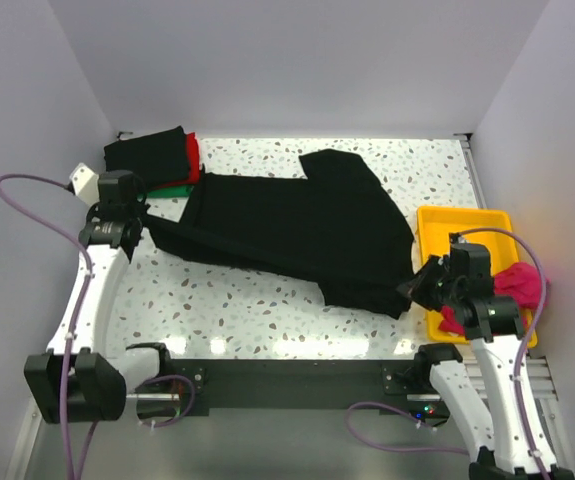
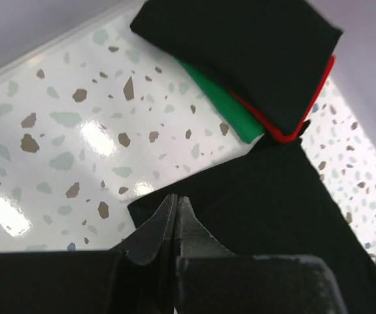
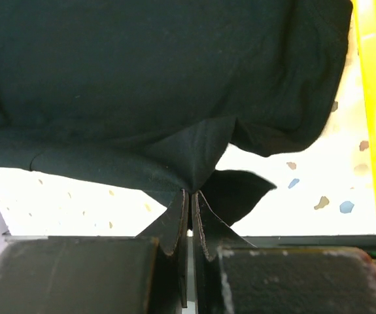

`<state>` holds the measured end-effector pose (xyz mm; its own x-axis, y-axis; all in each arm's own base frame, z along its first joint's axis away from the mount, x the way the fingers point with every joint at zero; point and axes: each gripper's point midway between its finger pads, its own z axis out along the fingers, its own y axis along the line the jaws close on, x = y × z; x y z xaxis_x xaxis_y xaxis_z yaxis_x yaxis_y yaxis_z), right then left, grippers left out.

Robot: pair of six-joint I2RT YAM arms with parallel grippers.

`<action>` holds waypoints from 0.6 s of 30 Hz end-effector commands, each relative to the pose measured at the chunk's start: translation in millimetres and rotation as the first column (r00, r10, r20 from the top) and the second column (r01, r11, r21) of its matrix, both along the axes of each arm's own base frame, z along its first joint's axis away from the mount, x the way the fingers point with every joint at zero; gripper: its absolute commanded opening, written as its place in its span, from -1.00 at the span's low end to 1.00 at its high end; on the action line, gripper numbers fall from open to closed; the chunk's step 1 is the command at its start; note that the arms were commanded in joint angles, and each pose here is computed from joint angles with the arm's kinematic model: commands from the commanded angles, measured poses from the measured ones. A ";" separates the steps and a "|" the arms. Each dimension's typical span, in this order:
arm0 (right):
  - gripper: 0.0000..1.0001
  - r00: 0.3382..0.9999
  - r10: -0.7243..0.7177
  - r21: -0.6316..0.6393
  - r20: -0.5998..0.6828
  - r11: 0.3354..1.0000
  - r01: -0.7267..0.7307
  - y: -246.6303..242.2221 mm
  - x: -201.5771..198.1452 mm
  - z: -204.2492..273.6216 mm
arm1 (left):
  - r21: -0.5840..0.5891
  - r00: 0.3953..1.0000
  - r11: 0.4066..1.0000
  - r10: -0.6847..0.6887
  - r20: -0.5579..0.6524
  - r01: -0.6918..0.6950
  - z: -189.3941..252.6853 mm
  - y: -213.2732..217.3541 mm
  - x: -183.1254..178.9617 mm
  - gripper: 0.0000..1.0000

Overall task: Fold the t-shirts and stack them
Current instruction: Fold the tshirt

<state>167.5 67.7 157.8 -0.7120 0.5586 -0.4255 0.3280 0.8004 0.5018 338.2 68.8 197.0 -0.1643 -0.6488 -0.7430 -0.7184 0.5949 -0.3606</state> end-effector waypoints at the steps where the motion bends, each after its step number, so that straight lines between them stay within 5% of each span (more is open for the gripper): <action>1: -1.00 0.999 0.016 0.004 0.042 1.000 -0.017 -0.2 -19.2 23.9 | 0.078 0.995 0.994 0.076 0.070 -0.081 33.7 23.5 -21.7 -1.00; 12: -1.00 0.999 0.036 0.020 0.039 0.999 -0.037 2.1 -46.4 27.8 | 0.115 0.986 0.984 0.119 0.115 -0.133 59.7 42.5 -58.7 -1.00; 18: -1.00 0.999 0.040 0.024 0.022 0.999 -0.040 3.4 -41.3 19.0 | 0.105 0.989 0.991 0.069 0.129 -0.083 63.6 37.7 -43.0 -1.00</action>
<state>127.9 74.3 181.7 -0.7155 0.5514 -0.4291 0.2775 0.7879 0.5497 284.6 95.4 238.0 -0.0747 -0.6062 -0.7918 -0.7289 0.5750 -0.3715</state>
